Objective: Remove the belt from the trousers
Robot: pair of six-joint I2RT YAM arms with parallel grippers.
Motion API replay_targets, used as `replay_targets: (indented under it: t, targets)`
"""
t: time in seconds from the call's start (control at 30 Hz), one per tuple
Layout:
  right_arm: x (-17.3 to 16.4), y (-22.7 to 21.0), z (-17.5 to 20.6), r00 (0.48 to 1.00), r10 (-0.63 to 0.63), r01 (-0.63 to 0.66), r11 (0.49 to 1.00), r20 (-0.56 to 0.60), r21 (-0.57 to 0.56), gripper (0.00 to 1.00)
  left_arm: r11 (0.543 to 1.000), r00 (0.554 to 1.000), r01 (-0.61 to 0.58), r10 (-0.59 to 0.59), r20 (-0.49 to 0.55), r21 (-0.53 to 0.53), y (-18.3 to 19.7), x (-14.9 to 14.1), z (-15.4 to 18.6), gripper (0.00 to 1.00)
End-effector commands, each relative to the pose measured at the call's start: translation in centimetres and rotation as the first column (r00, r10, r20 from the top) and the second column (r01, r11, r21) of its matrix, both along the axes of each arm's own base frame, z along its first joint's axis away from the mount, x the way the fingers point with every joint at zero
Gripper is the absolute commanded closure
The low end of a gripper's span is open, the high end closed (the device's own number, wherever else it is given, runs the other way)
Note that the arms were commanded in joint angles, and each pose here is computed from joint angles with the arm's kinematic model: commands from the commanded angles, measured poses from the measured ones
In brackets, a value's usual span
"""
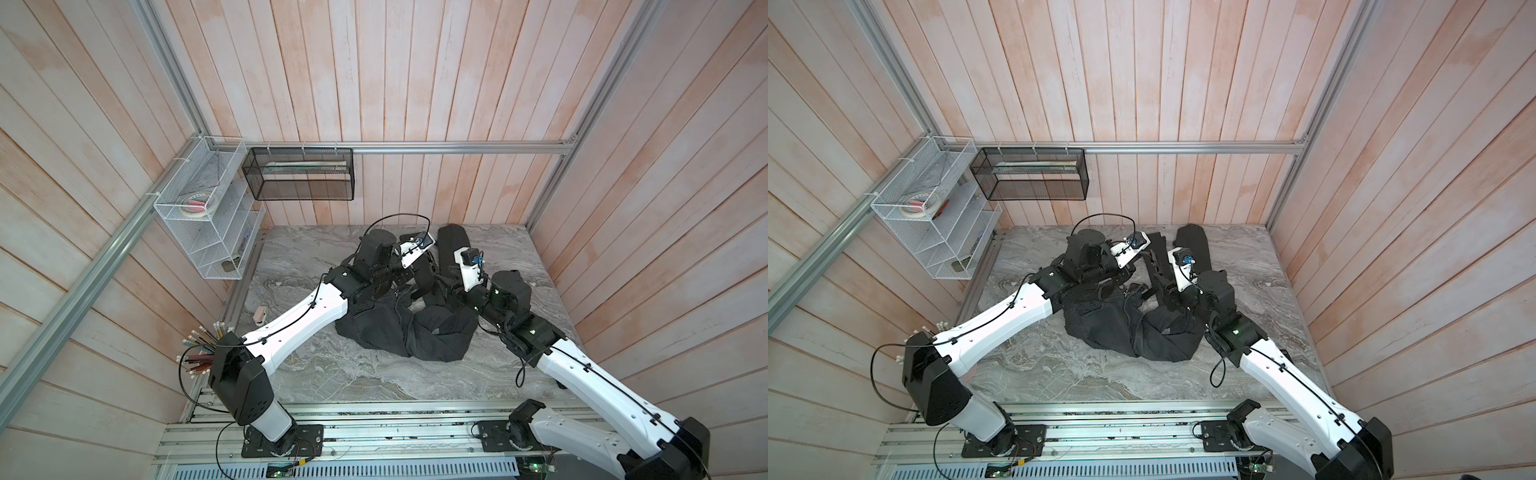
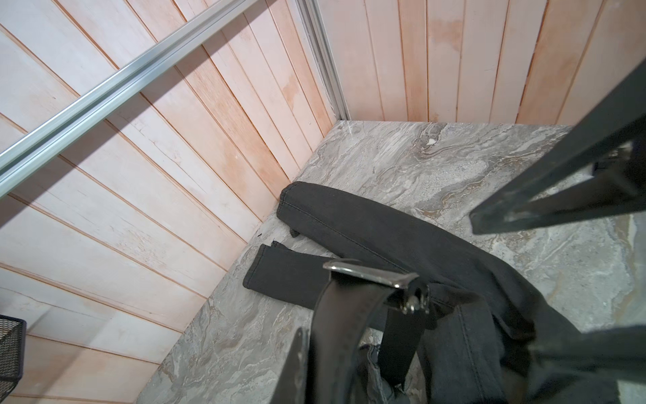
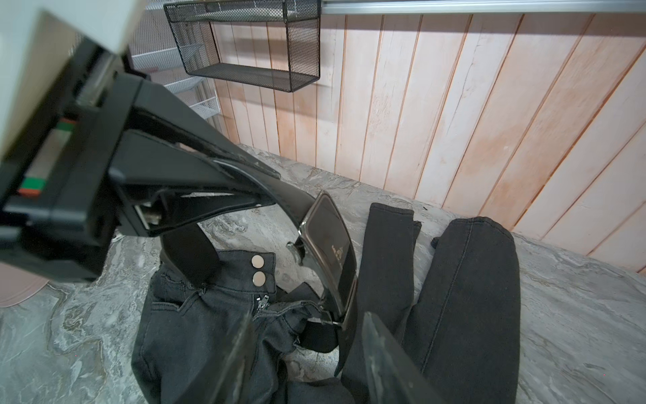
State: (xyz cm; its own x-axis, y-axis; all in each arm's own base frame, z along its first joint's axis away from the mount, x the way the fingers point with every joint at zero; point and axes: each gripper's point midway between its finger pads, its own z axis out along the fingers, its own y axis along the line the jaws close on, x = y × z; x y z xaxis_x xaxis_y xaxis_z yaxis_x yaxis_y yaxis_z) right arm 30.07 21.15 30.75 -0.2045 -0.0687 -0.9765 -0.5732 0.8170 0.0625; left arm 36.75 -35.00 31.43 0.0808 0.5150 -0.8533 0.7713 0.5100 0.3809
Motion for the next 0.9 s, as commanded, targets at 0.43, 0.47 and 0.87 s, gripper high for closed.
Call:
replay_targets:
  t: [0.43, 0.47, 0.87]
  targets:
    - [3.5, 2.1, 1.7, 1.000, 0.000, 0.001, 0.995, 0.014, -0.097, 0.56, 0.997, 0.999, 0.030, -0.032, -0.038, -0.069, -0.6, -0.8, 2.3, 1.00]
    - [3.6, 2.2, 1.7, 1.000, 0.002, -0.001, 0.995, 0.017, -0.098, 0.60, 0.997, 0.999, 0.031, -0.034, -0.038, -0.070, -0.6, -0.9, 2.3, 1.00]
    - [4.7, 3.1, 0.1, 1.000, 0.014, -0.016, 0.992, -0.019, -0.128, 0.77, 0.996, 0.998, 0.037, -0.040, -0.046, -0.079, -0.7, -1.0, 2.4, 1.00]
